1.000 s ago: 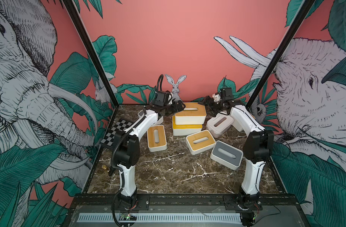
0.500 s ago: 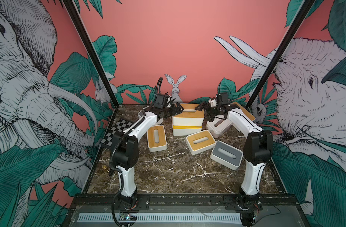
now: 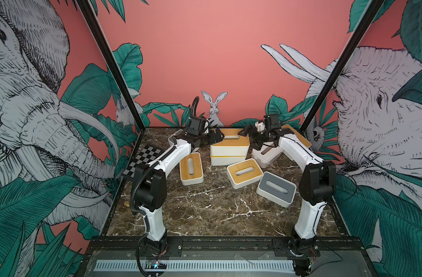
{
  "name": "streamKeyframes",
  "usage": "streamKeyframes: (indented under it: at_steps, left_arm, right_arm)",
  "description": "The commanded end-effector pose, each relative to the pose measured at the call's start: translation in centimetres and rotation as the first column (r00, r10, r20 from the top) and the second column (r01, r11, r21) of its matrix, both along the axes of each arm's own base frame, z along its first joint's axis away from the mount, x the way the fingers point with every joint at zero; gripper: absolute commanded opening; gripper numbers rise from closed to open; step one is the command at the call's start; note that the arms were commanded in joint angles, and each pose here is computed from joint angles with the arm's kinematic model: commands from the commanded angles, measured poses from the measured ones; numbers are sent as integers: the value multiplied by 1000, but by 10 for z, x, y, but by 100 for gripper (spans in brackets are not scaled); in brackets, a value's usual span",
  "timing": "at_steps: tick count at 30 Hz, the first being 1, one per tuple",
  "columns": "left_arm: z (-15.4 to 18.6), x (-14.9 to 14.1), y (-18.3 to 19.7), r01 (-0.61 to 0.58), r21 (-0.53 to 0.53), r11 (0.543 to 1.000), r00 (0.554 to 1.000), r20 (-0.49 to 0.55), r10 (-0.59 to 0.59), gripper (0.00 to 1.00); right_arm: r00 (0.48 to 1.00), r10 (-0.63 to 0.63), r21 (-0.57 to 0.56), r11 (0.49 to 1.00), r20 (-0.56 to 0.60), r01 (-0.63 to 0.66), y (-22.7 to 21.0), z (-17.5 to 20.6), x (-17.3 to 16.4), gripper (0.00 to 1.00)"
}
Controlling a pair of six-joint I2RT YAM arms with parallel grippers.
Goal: Stack the tissue boxes
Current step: Place the tissue box at the tissue box.
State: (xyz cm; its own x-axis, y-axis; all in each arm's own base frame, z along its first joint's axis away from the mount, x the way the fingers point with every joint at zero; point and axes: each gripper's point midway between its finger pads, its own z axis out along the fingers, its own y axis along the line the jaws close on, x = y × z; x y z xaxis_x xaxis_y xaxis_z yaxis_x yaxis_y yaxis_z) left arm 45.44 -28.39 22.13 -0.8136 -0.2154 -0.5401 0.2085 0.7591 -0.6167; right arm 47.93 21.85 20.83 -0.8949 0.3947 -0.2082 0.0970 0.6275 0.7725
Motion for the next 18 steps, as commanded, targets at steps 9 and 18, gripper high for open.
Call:
streamKeyframes:
  at_steps: [9,18]
  left_arm:
    - [36,-26,-21,65,-89,994,997,57,-60,98]
    - [37,-27,-23,67,-90,994,996,60,-62,98]
  right_arm:
    - [998,55,61,997,40,-57,21,21,-11,99]
    - [999,42,63,997,32,-44,20,20,-17,99]
